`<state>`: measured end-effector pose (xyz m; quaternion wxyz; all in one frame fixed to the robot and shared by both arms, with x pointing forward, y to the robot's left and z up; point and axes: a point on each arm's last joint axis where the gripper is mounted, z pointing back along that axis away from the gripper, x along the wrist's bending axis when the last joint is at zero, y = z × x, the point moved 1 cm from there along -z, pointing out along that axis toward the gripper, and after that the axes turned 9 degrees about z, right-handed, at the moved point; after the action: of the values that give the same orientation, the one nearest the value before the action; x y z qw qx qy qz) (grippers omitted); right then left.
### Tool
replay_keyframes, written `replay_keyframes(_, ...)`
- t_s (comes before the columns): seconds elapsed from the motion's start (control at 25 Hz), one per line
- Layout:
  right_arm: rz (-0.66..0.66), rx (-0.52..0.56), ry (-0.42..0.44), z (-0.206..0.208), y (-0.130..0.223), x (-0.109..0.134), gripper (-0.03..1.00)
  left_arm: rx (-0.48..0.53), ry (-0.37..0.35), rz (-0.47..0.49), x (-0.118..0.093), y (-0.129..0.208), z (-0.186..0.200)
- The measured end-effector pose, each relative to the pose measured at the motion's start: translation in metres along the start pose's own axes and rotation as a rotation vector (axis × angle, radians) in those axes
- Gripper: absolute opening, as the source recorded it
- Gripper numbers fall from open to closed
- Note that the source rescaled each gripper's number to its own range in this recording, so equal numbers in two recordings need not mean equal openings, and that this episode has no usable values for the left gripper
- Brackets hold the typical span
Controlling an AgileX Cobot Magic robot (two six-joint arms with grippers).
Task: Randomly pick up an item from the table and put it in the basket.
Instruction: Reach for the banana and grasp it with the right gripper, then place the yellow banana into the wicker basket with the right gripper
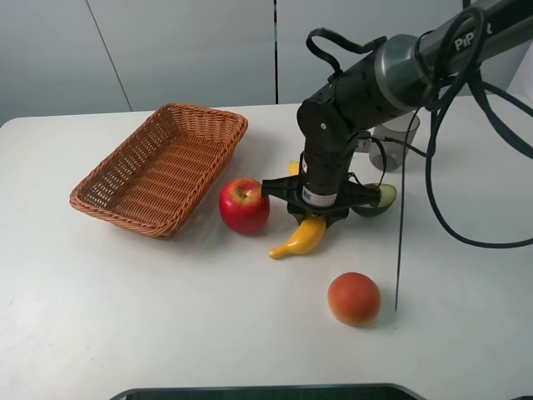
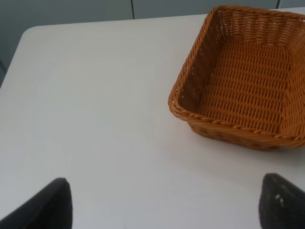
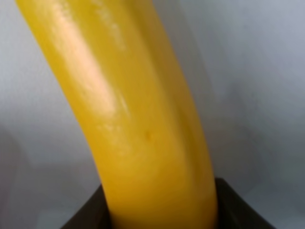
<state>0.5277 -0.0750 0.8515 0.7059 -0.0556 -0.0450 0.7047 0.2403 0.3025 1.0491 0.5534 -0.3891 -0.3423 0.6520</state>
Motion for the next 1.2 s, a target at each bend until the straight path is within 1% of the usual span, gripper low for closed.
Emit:
replay_keyframes(0.24,0.000,0.000,0.000,0.000,0.000,0.000,0.03,0.000,0.000,0.000,0.000,0.000,0.000)
replay_keyframes(0.44,0.035,-0.011,0.001,0.004,-0.001,-0.001,0.03,0.000,0.000,0.000,0.000,0.000,0.000)
replay_keyframes(0.56,0.063,-0.049,0.003,0.020,-0.005,-0.003,0.03,0.000,0.000,0.000,0.000,0.000,0.000)
replay_keyframes(0.76,0.085,-0.099,-0.021,0.052,-0.008,-0.006,0.03,0.000,0.000,0.000,0.000,0.000,0.000)
replay_keyframes(0.88,0.123,-0.131,-0.036,0.074,-0.009,-0.008,0.03,0.000,0.000,0.000,0.000,0.000,0.000)
replay_keyframes(1.04,0.184,-0.167,-0.095,0.104,-0.010,-0.007,0.03,0.000,0.000,0.000,0.000,0.000,0.000)
replay_keyframes(1.2,0.255,-0.176,-0.205,0.129,-0.015,0.008,0.03,0.000,0.000,0.000,0.000,0.000,0.000)
